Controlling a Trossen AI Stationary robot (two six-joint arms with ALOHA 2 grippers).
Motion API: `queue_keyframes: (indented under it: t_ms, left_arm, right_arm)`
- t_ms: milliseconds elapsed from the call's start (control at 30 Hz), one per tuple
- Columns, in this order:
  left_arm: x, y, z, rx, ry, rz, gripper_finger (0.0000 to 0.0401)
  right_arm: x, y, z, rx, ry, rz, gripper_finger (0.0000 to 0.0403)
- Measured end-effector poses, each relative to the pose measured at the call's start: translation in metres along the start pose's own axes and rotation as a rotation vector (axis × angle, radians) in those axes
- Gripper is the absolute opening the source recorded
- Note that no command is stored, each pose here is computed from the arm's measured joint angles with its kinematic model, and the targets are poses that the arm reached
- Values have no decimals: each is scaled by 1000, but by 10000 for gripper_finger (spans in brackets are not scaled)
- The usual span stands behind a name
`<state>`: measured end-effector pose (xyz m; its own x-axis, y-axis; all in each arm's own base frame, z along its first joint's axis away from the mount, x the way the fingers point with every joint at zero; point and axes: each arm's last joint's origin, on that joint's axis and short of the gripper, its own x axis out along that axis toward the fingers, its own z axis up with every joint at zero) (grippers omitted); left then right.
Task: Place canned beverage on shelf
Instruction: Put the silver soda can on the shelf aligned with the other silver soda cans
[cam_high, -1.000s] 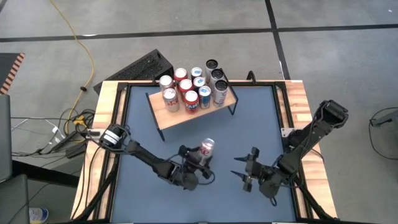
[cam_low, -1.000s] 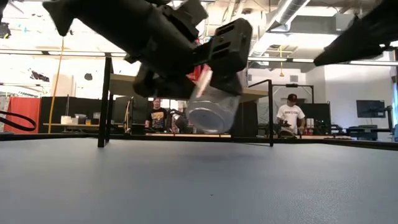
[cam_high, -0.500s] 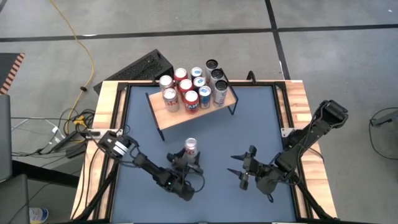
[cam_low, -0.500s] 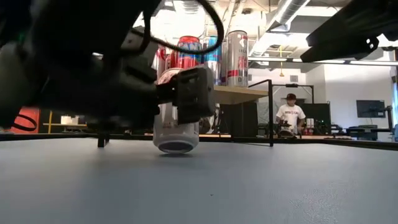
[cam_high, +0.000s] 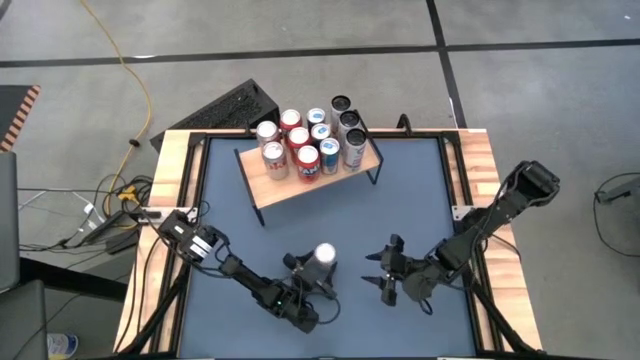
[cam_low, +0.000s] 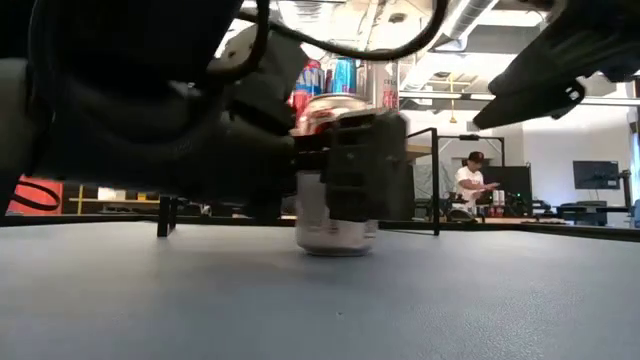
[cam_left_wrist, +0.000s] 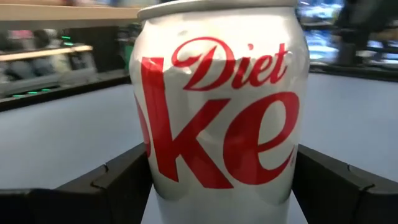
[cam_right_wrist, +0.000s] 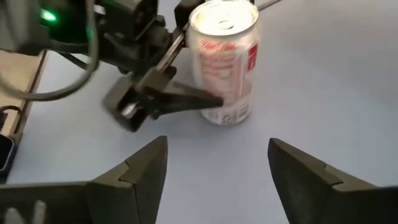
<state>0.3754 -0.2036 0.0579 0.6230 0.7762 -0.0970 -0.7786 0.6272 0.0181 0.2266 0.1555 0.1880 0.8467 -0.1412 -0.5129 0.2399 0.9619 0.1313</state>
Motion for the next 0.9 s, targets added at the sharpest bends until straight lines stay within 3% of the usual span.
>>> queue_keyframes:
  t_ms: [200,467,633,900]
  left_arm:
    - [0,-13,9,8,51,-80,314]
    - [-1,-19,14,24,78,-129,314]
    - [-5,-20,16,8,86,-145,314]
    - [-8,-25,27,-18,159,-297,314]
  right_arm:
    - [6,0,17,-32,29,75,289]
    - [3,7,37,-117,26,67,292]
    - [0,10,41,-128,34,65,292]
    - [-7,16,35,-145,28,52,292]
